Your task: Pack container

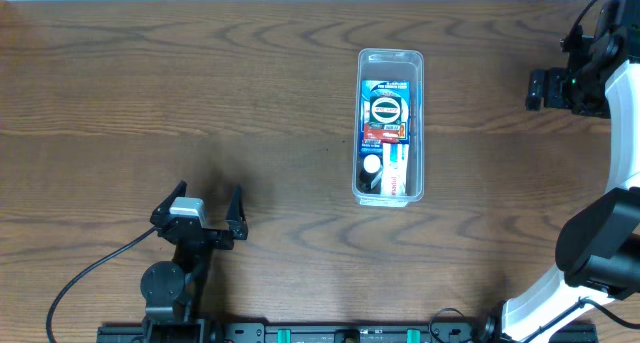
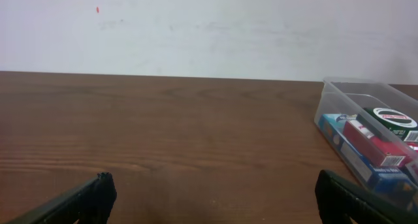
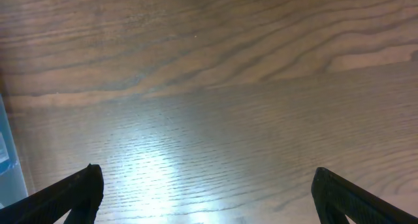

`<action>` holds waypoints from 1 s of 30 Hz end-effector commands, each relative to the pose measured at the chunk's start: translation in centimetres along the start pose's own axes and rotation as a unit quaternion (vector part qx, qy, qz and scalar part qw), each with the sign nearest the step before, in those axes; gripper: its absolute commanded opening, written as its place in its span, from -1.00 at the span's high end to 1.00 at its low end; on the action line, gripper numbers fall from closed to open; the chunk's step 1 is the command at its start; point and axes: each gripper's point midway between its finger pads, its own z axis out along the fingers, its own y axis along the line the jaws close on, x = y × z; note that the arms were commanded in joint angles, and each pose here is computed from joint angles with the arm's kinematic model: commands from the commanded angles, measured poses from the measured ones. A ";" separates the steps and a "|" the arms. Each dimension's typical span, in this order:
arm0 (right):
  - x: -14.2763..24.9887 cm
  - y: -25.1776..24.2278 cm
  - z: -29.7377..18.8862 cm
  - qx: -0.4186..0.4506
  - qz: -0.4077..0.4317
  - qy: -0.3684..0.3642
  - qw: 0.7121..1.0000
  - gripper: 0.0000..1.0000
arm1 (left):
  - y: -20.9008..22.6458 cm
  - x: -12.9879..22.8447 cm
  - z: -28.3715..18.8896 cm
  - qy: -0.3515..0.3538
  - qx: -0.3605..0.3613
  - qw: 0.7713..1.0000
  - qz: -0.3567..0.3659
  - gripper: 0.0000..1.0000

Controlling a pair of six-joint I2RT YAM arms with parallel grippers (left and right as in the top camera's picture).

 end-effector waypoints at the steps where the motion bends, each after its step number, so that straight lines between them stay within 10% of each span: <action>1: 0.0 -0.2 0.3 -0.001 -0.002 0.002 1.000 -0.99 | 0.2 1.5 0.0 0.024 -0.004 1.000 -0.006 -0.96; 30: -0.2 0.1 -1.2 0.000 -0.007 -0.016 1.000 -0.99 | 0.2 1.5 0.0 0.024 -0.004 1.000 -0.006 -0.96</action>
